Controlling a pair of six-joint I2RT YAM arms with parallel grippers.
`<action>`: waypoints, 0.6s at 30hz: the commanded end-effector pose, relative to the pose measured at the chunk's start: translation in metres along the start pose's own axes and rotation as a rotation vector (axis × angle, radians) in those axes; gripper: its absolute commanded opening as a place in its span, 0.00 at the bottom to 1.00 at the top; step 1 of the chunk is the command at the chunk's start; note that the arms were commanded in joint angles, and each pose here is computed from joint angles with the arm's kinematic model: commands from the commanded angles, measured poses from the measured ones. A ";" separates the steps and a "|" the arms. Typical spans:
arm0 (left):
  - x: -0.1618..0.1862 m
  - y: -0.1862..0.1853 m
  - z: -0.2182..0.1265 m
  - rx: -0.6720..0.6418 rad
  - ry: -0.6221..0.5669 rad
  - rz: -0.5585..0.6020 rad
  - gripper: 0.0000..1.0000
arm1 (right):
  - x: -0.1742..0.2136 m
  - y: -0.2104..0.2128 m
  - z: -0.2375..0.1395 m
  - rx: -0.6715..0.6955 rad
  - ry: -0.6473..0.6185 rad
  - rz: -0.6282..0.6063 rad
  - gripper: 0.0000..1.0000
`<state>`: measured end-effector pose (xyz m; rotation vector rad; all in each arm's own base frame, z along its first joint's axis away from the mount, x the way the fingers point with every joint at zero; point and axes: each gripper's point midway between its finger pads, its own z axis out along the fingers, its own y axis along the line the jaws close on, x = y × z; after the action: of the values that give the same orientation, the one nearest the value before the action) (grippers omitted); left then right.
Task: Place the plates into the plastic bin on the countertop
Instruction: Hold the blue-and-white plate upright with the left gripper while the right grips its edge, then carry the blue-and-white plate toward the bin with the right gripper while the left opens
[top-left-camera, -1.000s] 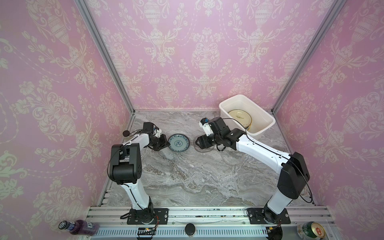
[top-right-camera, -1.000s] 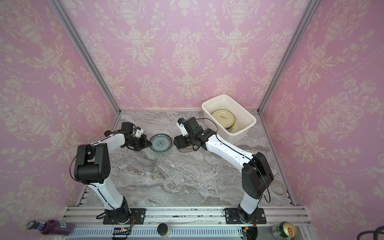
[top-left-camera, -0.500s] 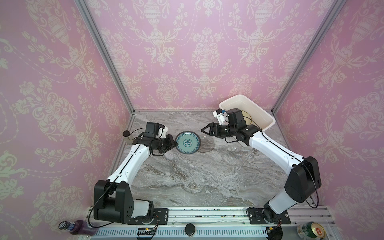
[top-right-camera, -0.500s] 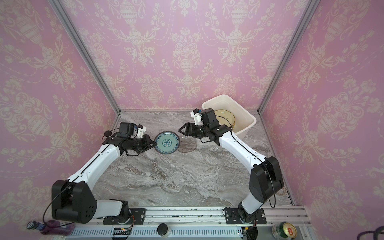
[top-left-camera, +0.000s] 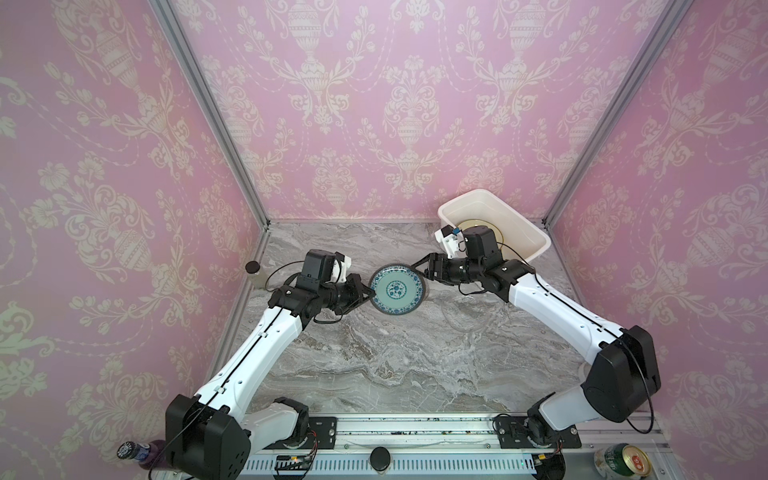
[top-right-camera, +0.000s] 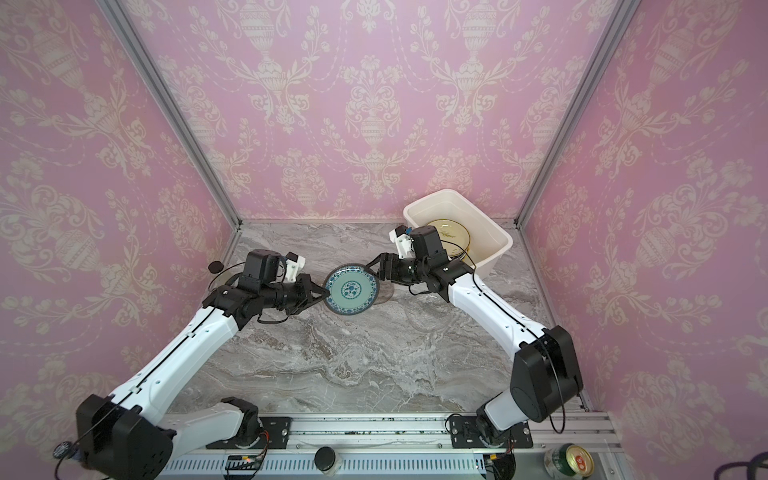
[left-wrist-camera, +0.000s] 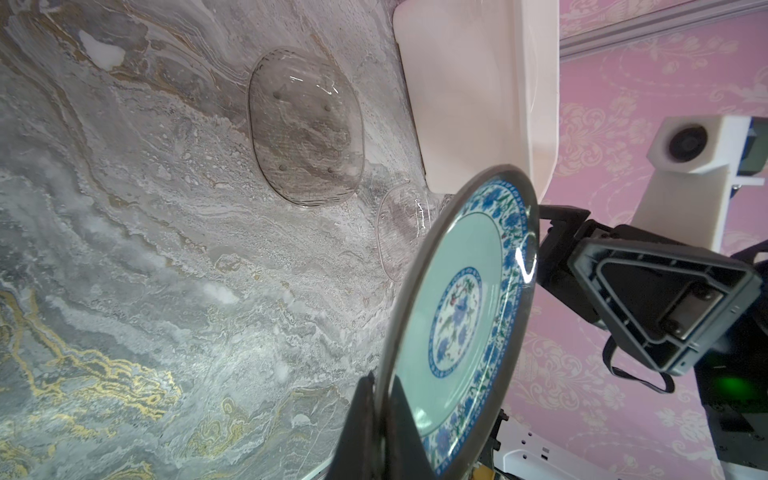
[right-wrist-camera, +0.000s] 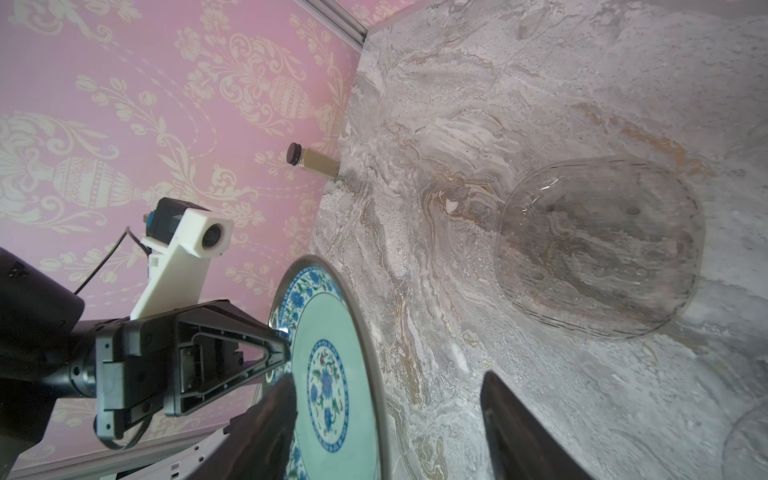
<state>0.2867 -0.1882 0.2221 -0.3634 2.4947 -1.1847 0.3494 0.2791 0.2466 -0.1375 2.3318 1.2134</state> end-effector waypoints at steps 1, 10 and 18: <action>-0.007 -0.011 -0.002 0.024 -0.037 -0.011 0.02 | 0.014 0.010 -0.002 -0.070 0.054 0.018 0.65; -0.014 -0.022 0.004 0.054 -0.036 -0.012 0.02 | 0.012 0.020 0.002 -0.157 0.057 0.067 0.42; -0.018 -0.028 0.013 0.074 -0.029 -0.007 0.02 | 0.017 0.018 0.012 -0.204 0.071 0.122 0.22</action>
<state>0.3010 -0.1994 0.2229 -0.3985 2.4746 -1.2237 0.3362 0.2927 0.2358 -0.0810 2.3463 1.4432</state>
